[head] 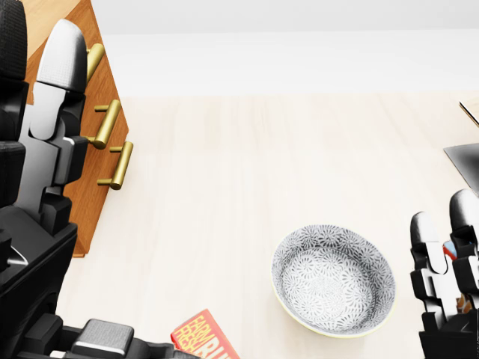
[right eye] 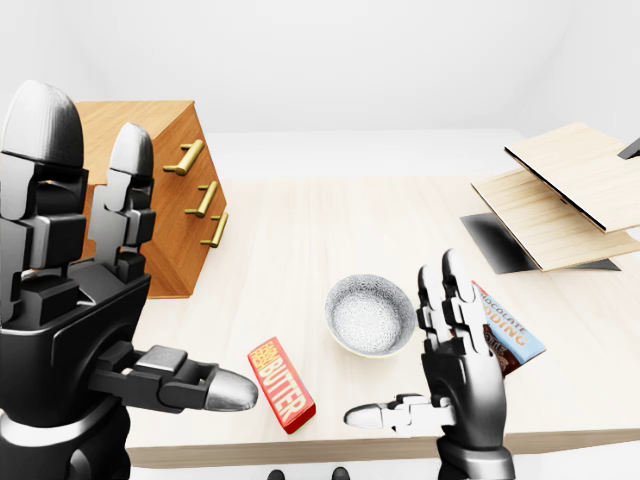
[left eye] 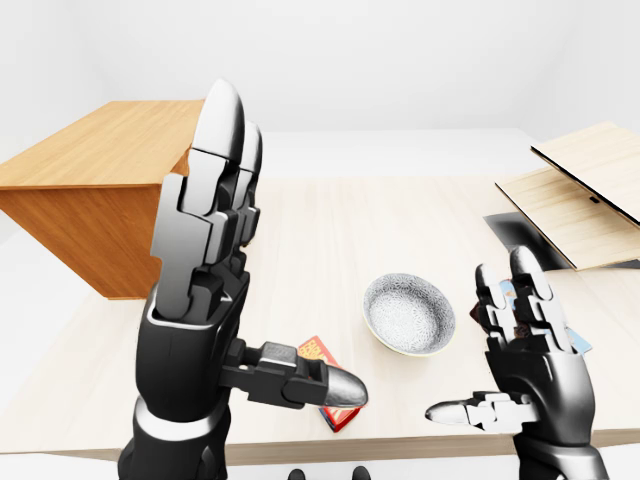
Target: Close the top drawer of the cabinet and put the bowl on top of it.
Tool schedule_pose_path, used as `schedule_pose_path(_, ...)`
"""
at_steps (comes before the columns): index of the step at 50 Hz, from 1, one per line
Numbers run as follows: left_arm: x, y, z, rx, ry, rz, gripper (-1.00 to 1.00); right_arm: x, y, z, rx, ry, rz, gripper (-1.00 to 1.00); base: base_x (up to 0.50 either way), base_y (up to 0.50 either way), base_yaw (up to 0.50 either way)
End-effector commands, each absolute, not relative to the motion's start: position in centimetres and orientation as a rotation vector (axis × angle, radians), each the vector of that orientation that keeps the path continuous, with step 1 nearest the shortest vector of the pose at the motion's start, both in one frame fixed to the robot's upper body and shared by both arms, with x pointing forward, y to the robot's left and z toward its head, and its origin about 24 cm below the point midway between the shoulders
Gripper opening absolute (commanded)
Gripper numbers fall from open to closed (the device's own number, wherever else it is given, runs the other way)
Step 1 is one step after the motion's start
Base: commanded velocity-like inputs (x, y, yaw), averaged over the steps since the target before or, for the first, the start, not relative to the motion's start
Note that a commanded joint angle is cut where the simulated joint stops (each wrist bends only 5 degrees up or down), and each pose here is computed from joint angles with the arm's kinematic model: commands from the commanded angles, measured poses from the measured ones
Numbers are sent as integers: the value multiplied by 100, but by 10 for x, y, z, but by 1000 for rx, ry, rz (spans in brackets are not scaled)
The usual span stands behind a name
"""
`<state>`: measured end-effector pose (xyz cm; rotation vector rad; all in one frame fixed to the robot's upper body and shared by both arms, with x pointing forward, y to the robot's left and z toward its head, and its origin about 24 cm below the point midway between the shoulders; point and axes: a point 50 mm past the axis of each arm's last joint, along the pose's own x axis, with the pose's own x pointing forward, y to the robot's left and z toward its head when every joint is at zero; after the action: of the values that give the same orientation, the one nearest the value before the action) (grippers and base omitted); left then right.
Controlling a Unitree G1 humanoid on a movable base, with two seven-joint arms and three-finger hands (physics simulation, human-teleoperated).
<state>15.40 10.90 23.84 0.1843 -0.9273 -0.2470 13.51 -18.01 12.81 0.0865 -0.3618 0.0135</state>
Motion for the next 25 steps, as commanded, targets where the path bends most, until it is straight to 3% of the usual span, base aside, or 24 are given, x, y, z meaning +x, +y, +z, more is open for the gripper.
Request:
schedule_pose_path(1, 147, 96, 249, 263, -999, -246, 100, 121, -193, 145, 86, -428, -12, 100, 0, 0, 0)
schedule_pose_path(25, 171, 63, 200, 447, -752, -192, 100, 96, -214, 170, 80, -556, -80, 100, 0, 0, 0)
